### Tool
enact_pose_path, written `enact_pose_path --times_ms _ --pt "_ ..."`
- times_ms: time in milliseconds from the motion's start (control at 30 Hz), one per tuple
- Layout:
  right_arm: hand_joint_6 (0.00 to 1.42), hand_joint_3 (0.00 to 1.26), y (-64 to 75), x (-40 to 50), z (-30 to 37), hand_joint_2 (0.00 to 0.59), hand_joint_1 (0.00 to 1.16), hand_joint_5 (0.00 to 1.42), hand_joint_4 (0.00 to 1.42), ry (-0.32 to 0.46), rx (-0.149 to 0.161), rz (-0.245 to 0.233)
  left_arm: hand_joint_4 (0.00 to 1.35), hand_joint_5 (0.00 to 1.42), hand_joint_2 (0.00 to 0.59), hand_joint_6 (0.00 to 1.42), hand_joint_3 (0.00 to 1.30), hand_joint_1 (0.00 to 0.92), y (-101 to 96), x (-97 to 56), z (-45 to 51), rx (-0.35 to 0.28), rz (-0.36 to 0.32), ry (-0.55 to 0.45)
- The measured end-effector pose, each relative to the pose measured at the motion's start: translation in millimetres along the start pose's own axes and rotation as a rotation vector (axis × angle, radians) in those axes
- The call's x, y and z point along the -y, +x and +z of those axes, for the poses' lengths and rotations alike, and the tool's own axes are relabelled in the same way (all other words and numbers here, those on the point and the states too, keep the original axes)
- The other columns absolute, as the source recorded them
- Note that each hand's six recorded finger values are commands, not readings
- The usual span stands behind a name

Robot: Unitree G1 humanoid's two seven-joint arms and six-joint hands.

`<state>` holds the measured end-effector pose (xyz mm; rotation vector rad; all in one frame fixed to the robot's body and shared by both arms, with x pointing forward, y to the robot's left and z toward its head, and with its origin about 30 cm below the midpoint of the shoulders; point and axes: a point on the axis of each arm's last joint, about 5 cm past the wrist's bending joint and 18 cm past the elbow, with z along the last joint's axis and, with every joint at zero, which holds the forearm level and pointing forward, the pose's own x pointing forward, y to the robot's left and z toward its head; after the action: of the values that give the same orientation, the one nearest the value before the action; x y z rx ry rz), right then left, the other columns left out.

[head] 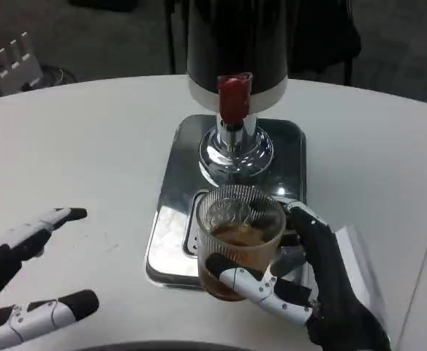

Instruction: Grasp the cup under the faucet to collect the drink, then remove the cup.

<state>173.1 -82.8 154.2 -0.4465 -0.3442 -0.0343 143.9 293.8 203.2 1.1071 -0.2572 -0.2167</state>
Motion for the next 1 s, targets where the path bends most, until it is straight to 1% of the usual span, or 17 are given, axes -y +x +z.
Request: enact_pose_path --times_ms 100,200,300,533,633,667,700,767,833,933,1000 --pt "0.79 0.87 -0.1 2.2 2.1 0.239 0.75 1.15 0.98 0.002 0.011 0.004 0.0 0.0 0.081 0.2 0.07 0.0 -2.0 2.1 3.4 0.005 -0.022 0.026" --pt "0.81 0.88 -0.1 4.8 3.8 0.242 0.75 1.16 0.99 0.002 0.023 0.009 0.0 0.0 0.08 0.15 0.04 0.0 -1.8 5.0 8.0 0.032 -0.046 0.056" --pt "0.81 0.88 -2.7 8.7 2.6 0.243 0.75 1.16 1.0 -0.008 0.023 0.022 0.0 0.0 0.08 0.13 0.02 0.0 -1.0 8.3 12.8 0.069 -0.068 0.072" --pt "0.81 0.88 -6.3 16.3 2.7 0.24 0.75 1.17 1.0 -0.025 0.029 0.043 0.0 0.0 0.079 0.11 0.0 0.0 3.1 12.5 21.2 0.112 -0.105 0.133" --pt "0.81 0.89 -8.6 21.6 5.3 0.239 0.75 1.17 1.0 -0.03 0.046 0.045 0.0 0.0 0.079 0.11 0.0 0.0 5.2 13.2 22.9 0.125 -0.11 0.14" --pt "0.83 0.89 -9.5 25.7 7.2 0.239 0.75 1.17 1.0 -0.037 0.063 0.044 0.0 0.0 0.079 0.11 0.0 0.0 8.2 13.7 25.1 0.147 -0.113 0.145" --pt "0.83 0.89 -9.7 26.7 7.7 0.239 0.75 1.17 1.0 -0.037 0.067 0.041 0.0 0.0 0.079 0.11 0.0 0.0 9.1 14.0 25.9 0.154 -0.114 0.146" --pt "0.83 0.9 -11.3 29.7 7.4 0.239 0.75 1.17 1.0 -0.045 0.066 0.042 0.0 0.0 0.079 0.11 0.0 0.0 11.6 13.4 28.2 0.174 -0.117 0.159" --pt "0.83 0.9 -12.8 30.9 7.4 0.239 0.75 1.17 1.0 -0.046 0.064 0.045 0.0 0.0 0.079 0.11 0.0 0.0 13.9 12.4 30.0 0.187 -0.117 0.177" --pt "0.84 0.9 -14.5 34.0 9.1 0.239 0.75 1.18 1.0 -0.049 0.075 0.048 0.0 0.0 0.079 0.1 0.0 0.0 16.7 13.5 33.5 0.209 -0.137 0.196" --pt "0.84 0.9 -16.7 36.4 10.3 0.235 0.75 1.18 1.01 -0.049 0.077 0.05 0.0 0.0 0.079 0.1 0.0 0.0 17.7 13.4 35.1 0.221 -0.143 0.203"
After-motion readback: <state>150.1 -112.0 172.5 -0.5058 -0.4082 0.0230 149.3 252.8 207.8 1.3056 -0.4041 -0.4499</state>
